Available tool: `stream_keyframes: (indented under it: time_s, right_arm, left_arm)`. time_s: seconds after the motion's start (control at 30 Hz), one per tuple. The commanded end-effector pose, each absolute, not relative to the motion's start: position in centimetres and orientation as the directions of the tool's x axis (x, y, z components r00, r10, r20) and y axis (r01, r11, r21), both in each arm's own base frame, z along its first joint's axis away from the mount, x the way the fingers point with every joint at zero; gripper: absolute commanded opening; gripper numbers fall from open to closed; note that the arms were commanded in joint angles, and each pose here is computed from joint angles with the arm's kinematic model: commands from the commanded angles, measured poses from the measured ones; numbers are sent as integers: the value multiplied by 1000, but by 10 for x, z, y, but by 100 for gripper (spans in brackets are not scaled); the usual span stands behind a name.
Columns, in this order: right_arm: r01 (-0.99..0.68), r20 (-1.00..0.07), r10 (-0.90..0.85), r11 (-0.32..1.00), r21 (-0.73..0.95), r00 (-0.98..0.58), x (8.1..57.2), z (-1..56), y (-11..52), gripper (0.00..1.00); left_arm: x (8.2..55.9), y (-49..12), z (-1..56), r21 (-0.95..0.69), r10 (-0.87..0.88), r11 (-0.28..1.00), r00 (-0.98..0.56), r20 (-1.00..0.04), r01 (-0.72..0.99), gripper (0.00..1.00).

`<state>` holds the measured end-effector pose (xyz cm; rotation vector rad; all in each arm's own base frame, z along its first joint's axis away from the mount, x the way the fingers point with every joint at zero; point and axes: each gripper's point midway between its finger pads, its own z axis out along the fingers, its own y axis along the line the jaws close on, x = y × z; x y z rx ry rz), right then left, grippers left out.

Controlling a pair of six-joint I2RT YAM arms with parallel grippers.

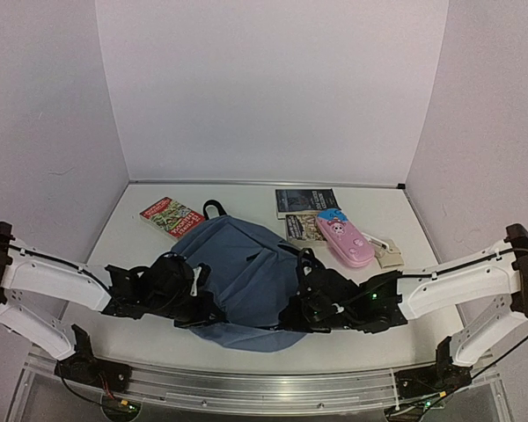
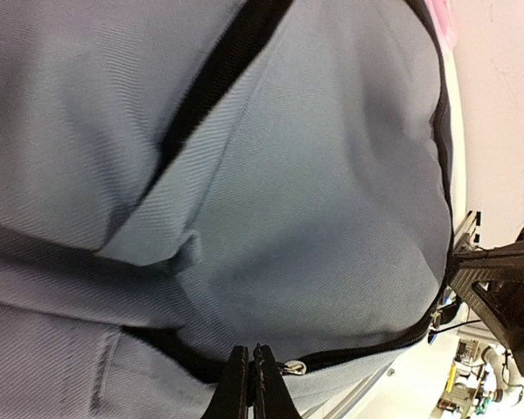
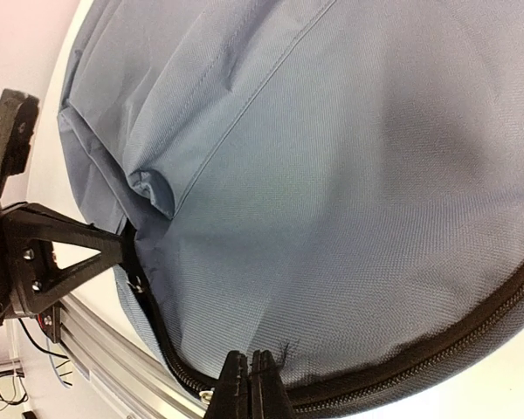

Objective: Pack the student bag
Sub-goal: Unzip the student bag at the center of the board.

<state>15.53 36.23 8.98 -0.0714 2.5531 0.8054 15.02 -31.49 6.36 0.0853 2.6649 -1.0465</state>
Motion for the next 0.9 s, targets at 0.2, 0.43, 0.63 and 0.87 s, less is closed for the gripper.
stream_keyframes:
  time_s: [0.2, 0.43, 0.63, 0.87]
  right_arm:
    - [-167, -480, 114, 847, 505, -870, 163, 97, 352, 0]
    - [-161, -487, 122, 851, 500, -865, 165, 97, 352, 0]
    - [-158, -503, 128, 859, 487, -855, 170, 96, 350, 0]
    - [-142, -524, 138, 877, 459, -840, 187, 93, 338, 0]
  left_arm:
    - [169, -240, 49, -564, -178, 826, -951, -254, -4, 0]
    - [172, -220, 51, -524, -209, 850, -942, -263, -42, 0]
    - [170, -189, 39, -435, -298, 884, -922, -246, -170, 0]
    - [171, -176, 40, -387, -317, 899, -916, -246, -207, 0]
